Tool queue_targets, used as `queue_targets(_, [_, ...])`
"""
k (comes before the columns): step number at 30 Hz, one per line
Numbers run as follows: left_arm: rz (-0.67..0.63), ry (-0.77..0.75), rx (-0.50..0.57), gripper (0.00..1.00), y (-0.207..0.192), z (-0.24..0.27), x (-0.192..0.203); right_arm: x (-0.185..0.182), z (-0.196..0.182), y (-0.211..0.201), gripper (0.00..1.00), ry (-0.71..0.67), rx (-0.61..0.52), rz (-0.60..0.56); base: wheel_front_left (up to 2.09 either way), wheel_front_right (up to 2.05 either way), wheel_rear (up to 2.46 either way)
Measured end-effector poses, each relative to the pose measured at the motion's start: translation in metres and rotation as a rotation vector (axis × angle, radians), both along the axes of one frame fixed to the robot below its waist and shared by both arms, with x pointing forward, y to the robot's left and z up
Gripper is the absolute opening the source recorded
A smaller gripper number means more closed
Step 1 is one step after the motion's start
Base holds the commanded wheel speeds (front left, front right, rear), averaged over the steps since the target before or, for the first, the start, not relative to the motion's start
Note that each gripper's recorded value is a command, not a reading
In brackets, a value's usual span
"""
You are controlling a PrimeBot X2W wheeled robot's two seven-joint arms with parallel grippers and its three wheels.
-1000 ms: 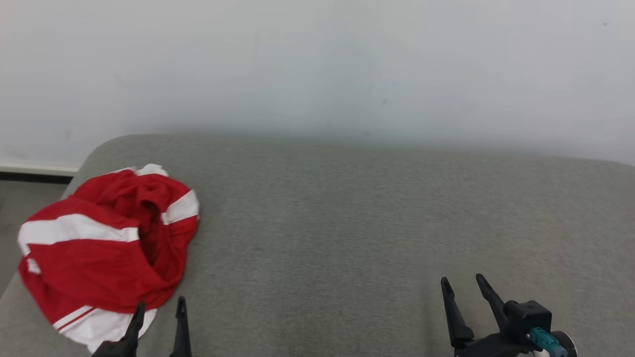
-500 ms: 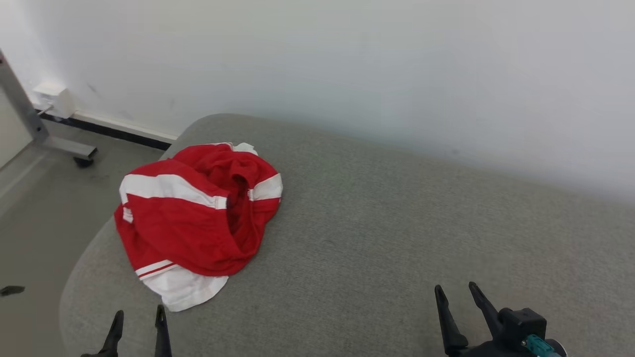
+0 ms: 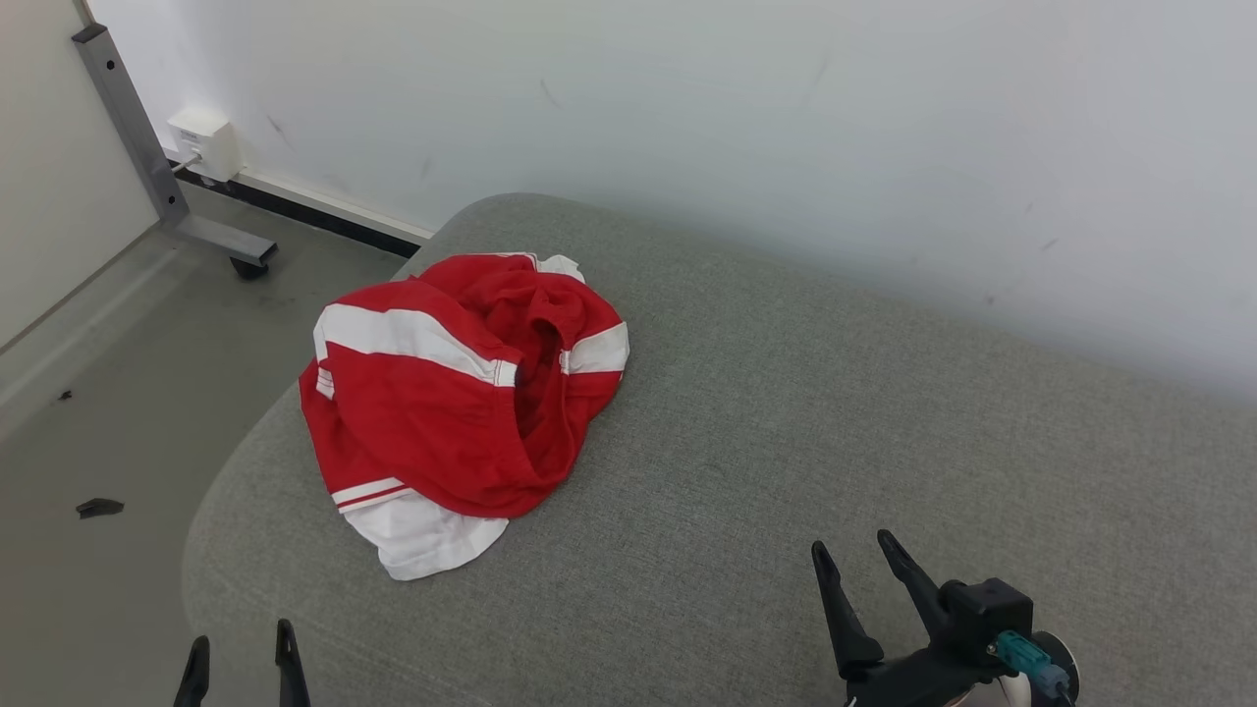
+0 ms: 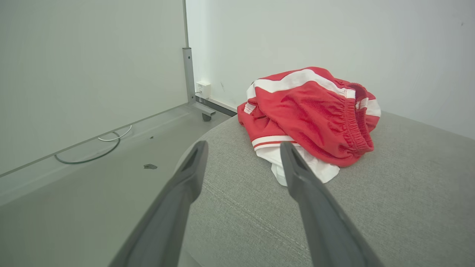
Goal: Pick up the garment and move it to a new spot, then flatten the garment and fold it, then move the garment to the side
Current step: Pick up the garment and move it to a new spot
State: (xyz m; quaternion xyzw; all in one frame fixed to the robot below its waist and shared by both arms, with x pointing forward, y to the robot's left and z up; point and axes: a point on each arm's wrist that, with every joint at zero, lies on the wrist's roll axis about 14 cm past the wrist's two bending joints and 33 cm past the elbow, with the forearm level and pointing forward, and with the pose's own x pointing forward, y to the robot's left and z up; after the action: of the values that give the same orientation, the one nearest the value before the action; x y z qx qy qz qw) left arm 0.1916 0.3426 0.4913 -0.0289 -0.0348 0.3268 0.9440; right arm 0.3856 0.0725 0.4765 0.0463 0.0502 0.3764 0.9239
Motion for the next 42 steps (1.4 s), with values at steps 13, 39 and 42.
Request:
queue_targets(13, [-0.067, 0.034, -0.089, 1.0, 0.007, 0.003, 0.033, -0.001, -0.007, -0.007, 1.0, 0.017, -0.008, -0.018, 0.0, 0.0, 0.0])
queue_targets(39, [-0.265, 0.228, -0.459, 1.0, 0.028, 0.005, 0.223, 0.013, -0.029, -0.048, 1.0, 0.045, -0.147, -0.082, 0.0, 0.0, 0.0])
queue_targets(42, [-0.268, 0.315, -0.458, 1.0, 0.024, -0.013, 0.236, 0.017, -0.039, -0.057, 1.0, 0.07, -0.155, -0.106, 0.0, 0.0, 0.0])
